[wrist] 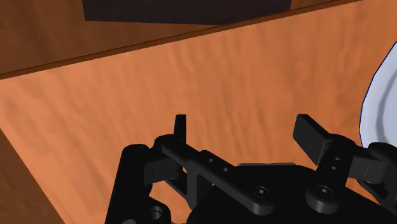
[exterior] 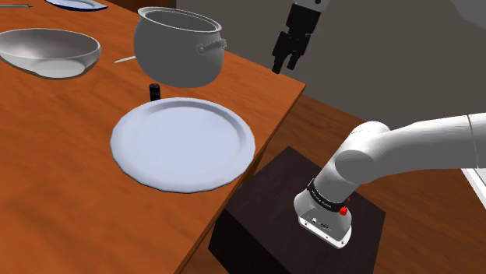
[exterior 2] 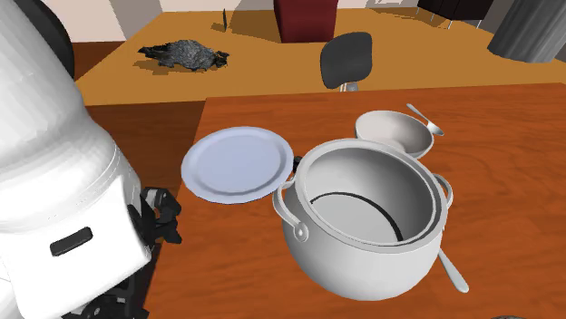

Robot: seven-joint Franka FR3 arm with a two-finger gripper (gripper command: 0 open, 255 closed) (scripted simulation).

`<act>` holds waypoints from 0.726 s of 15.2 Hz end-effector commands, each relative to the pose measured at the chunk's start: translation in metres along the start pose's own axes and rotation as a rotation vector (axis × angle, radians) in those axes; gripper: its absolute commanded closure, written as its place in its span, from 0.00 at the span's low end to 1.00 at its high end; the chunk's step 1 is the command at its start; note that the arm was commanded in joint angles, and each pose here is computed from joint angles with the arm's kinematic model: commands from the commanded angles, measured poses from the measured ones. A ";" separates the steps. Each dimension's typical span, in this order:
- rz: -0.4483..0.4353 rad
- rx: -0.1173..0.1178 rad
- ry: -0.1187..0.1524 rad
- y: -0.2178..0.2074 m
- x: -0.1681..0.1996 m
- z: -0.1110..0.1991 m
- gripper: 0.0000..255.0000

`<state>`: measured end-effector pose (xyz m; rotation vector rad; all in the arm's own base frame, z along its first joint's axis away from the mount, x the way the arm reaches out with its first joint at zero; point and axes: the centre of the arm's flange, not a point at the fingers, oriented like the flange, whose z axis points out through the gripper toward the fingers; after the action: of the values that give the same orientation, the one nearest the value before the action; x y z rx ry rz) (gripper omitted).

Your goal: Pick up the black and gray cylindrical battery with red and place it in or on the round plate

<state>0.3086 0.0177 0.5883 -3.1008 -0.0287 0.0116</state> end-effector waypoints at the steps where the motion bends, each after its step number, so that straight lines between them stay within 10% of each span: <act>1: 0.000 0.000 0.000 0.000 0.000 0.000 0.00; 11: 0.016 -0.017 0.018 -0.119 0.057 0.016 0.00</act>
<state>0.3610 0.1258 0.5750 -3.1169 -0.0073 -0.0125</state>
